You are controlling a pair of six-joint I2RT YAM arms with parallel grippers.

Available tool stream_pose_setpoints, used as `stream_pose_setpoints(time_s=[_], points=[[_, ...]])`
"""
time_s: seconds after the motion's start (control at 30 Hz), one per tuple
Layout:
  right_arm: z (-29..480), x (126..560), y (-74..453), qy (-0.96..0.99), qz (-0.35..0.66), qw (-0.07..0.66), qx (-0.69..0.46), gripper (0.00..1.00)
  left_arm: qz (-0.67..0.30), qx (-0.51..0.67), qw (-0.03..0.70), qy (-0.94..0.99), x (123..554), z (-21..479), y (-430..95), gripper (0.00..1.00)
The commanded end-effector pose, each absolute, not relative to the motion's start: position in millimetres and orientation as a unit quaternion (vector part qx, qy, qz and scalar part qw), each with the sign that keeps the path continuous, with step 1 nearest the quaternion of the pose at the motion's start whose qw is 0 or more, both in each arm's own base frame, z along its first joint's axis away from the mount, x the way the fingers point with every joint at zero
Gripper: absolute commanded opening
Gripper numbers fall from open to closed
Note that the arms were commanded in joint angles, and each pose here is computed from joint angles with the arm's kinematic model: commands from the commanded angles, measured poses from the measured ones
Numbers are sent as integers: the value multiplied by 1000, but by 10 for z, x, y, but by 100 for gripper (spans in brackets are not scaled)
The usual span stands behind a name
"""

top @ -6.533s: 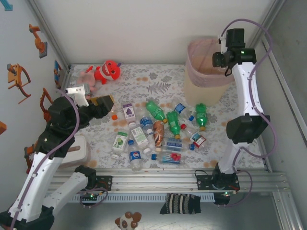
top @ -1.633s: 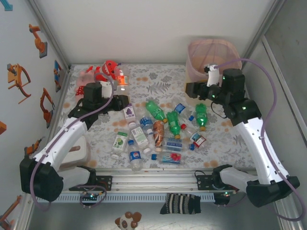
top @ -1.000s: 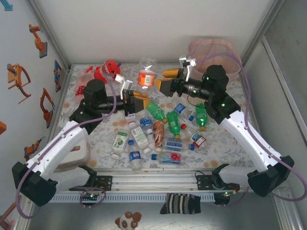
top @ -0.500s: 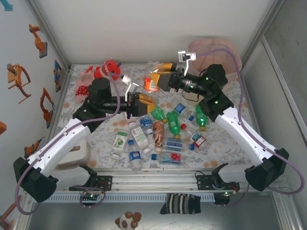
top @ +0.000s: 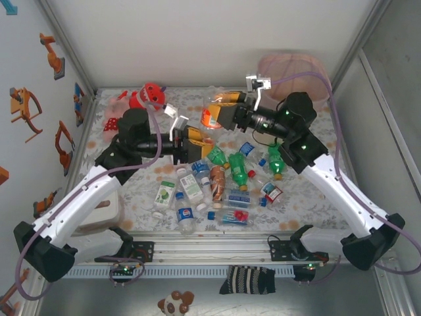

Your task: Put the plastic bottles in the bin

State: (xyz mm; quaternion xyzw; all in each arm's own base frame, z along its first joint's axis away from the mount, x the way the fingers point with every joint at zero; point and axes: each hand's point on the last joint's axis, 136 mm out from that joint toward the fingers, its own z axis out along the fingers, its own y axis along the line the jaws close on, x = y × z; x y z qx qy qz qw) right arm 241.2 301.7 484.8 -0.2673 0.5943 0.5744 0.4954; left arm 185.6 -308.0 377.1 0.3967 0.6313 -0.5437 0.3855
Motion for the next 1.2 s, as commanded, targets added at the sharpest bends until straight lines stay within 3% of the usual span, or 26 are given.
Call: stream_pose_setpoints(time_s=[0.0, 0.43, 0.83, 1.03, 1.17], points=[[4927, 2440, 2873, 606, 529, 535, -258, 58, -507, 376, 425, 649, 1912, 3757, -2942, 59], [4855, 3146, 2234, 696, 352, 600, -180, 56, -427, 327, 464, 705, 1962, 3557, -2579, 66], [4799, 4276, 1198, 754, 180, 625, -97, 56, -412, 301, 462, 725, 1893, 3449, -2415, 65], [4611, 4865, 915, 780, 143, 605, -77, 55, -409, 295, 459, 731, 1903, 3410, -2402, 65], [4203, 5143, 885, 824, 125, 546, -84, 54, -404, 294, 460, 734, 1910, 3401, -2389, 64]])
